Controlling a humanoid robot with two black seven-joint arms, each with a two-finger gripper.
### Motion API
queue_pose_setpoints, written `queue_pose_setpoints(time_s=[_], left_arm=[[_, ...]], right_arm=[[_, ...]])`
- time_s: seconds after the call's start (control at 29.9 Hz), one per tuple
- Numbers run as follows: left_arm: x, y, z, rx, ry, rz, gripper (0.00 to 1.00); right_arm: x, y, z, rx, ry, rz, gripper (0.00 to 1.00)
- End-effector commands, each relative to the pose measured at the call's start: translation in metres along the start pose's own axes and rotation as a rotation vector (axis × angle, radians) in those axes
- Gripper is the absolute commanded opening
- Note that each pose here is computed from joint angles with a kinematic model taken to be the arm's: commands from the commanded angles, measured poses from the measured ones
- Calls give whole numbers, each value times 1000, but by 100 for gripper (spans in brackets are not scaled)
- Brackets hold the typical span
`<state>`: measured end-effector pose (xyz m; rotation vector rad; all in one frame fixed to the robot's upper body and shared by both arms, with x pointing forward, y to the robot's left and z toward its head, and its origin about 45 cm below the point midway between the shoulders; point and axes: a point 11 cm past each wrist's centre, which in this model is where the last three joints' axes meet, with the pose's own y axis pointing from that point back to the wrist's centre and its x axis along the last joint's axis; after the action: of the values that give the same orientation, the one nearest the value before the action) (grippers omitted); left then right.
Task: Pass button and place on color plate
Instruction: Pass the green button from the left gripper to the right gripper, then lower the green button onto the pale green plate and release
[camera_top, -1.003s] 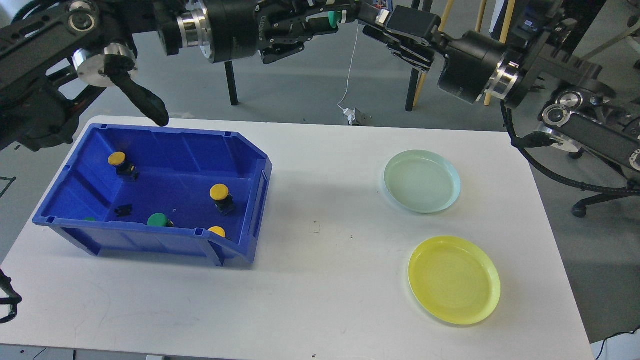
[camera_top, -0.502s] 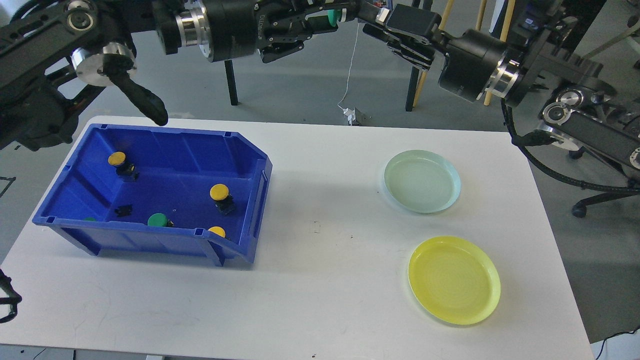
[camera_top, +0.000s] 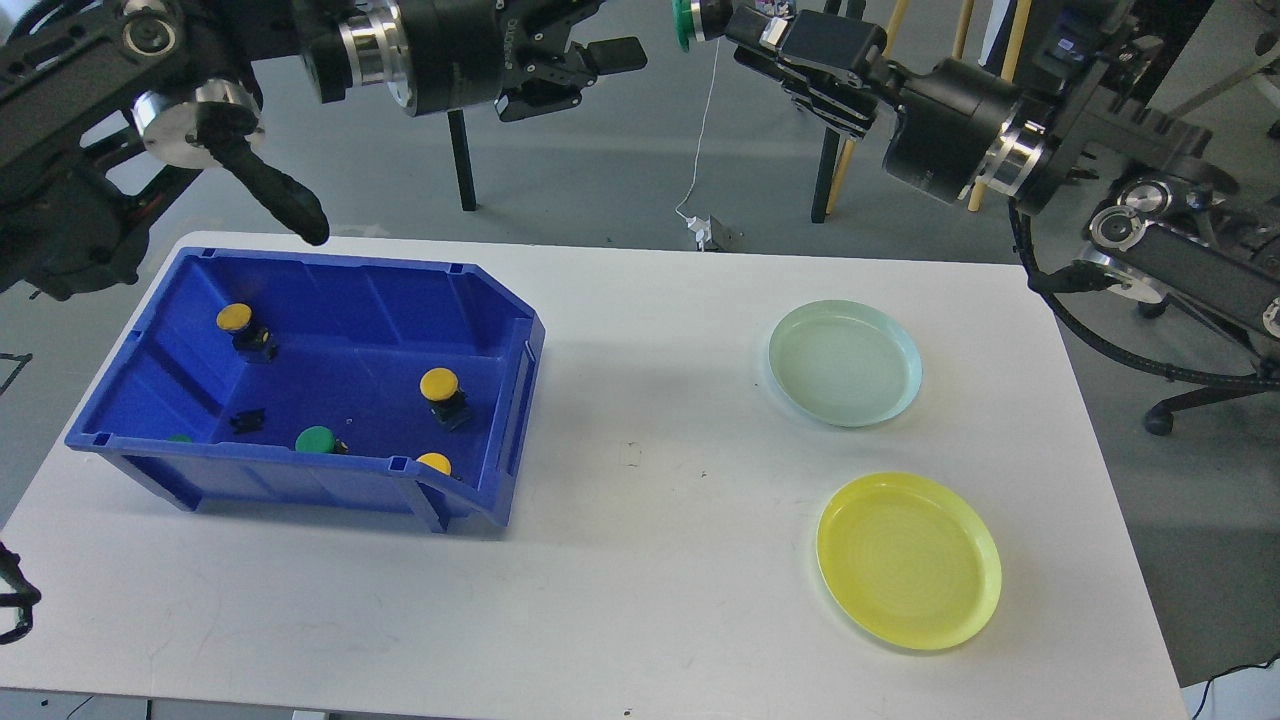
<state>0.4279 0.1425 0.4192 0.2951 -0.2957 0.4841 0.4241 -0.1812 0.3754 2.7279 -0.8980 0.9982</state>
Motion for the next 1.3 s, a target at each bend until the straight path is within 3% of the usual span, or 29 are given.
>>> queue_pose_setpoints(time_s=[0.0, 0.3, 0.47, 0.74, 1.04, 1.27], left_arm=[[7, 3, -8, 22, 6, 22, 94], [33, 36, -32, 100, 11, 115, 95], [40, 48, -45, 131, 6, 147, 95], [71, 64, -17, 27, 24, 253, 95], [79, 70, 0, -31, 20, 281, 95], [78, 69, -2, -26, 21, 280, 95]], right_arm=[[1, 0, 1, -2, 1, 4, 31], [33, 50, 37, -146, 25, 98, 30], [17, 92, 86, -284, -28, 134, 30], [-26, 169, 167, -540, -116, 188, 30], [-84, 183, 218, -678, -179, 151, 31], [-117, 177, 239, -739, -185, 99, 37]])
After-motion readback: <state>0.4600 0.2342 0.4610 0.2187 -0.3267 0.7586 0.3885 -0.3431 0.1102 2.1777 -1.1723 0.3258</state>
